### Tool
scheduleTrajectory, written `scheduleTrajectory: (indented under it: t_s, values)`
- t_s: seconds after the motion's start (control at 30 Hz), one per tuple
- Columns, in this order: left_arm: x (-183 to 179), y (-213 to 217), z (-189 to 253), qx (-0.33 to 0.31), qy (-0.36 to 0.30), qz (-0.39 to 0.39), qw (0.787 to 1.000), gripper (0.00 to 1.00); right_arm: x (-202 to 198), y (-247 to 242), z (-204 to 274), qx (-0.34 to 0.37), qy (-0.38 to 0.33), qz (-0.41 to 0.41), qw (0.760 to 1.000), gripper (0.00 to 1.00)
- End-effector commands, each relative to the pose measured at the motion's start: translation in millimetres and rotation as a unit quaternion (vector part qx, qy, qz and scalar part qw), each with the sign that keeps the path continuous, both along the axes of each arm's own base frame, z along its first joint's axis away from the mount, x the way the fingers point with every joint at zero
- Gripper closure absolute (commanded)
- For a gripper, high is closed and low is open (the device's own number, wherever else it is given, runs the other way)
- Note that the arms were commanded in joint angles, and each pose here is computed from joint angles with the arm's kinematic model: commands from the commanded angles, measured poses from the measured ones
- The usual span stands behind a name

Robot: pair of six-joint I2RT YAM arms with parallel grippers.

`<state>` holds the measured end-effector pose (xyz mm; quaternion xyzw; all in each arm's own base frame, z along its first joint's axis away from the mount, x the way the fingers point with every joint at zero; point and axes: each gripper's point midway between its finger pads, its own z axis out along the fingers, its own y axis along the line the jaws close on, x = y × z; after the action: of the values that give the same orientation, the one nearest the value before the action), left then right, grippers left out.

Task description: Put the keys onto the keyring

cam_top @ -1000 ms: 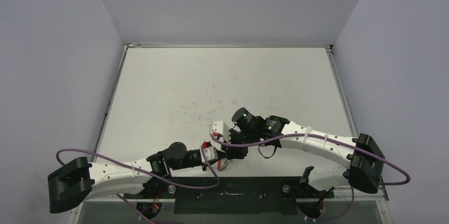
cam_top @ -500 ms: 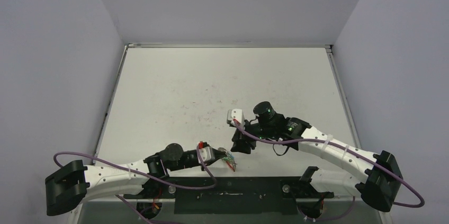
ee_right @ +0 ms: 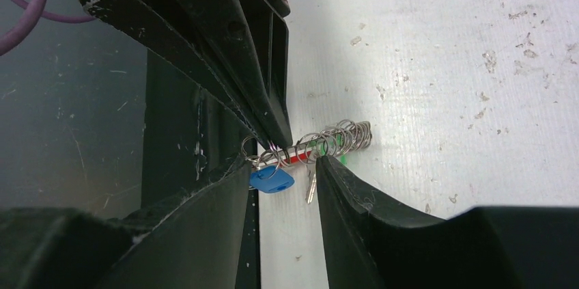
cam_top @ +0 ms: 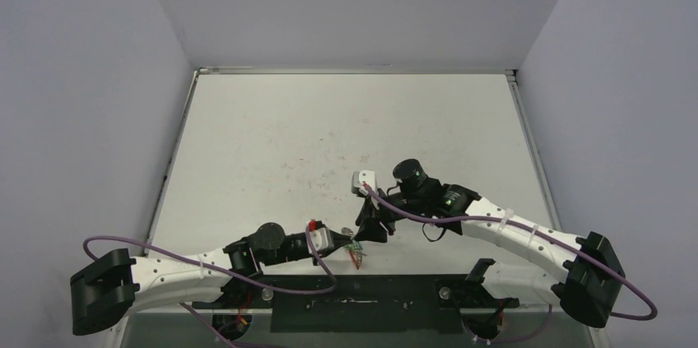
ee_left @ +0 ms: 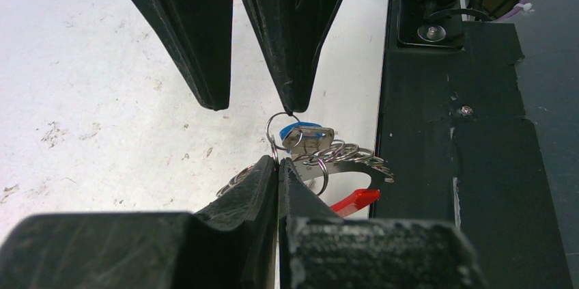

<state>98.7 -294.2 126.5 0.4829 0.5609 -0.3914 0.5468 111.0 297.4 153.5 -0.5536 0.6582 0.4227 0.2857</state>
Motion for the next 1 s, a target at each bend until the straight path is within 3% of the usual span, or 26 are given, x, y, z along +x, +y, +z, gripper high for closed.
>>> scheduleTrajectory:
  t_s: [0.0,0.4,0.57,0.67,0.97]
  values:
    - [1,-6,22,-0.034,-0.011,-0.001,0.999,1.00,2,10,10,0.027,0.001,0.007,1.000,0.59]
    - [0,-6,22,-0.031,-0.013,-0.004,0.999,1.00,2,7,-4,-0.002,0.014,0.000,1.000,0.67]
    - [0,-6,22,-0.030,-0.013,-0.004,0.999,1.00,0,6,-5,-0.004,0.020,0.003,1.000,0.92]
    - [0,-5,22,-0.030,-0.013,-0.003,0.999,1.00,-1,5,-5,-0.004,0.022,0.003,1.000,1.00]
    - [0,-3,22,-0.029,-0.015,0.000,0.999,1.00,0,0,-4,-0.008,0.015,-0.010,1.000,1.00]
